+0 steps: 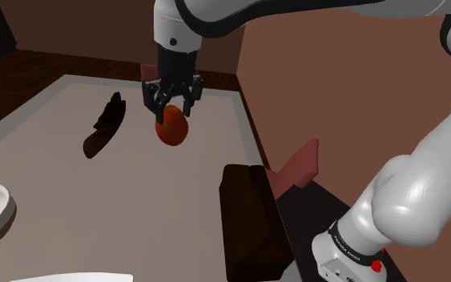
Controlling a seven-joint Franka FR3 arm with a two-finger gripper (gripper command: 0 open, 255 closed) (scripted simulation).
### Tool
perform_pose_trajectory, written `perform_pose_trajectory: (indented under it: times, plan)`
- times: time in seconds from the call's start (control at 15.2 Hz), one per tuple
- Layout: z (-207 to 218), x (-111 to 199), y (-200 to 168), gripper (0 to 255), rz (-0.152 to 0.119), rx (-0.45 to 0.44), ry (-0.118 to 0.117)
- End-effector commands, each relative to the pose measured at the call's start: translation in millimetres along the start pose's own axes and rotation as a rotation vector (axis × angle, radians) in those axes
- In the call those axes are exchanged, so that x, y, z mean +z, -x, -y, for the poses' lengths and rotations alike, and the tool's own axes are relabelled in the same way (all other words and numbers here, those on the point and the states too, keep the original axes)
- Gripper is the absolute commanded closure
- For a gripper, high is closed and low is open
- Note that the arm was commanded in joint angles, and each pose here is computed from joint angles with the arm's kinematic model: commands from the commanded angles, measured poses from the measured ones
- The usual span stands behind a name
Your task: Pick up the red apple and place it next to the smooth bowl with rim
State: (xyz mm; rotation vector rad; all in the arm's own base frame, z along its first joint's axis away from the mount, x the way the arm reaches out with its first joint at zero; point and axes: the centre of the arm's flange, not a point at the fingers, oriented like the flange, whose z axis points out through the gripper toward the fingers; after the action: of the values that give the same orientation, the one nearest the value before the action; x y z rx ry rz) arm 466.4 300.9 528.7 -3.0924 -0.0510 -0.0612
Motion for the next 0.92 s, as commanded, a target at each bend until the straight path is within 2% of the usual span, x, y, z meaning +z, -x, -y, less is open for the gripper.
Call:
perform_pose_trajectory:
  times: [0.0,0.86]
  plan:
    - [31,5,3,255,0.000,0.002,-0.001]
    - [201,24,3,255,0.000,0.002,-0.001]
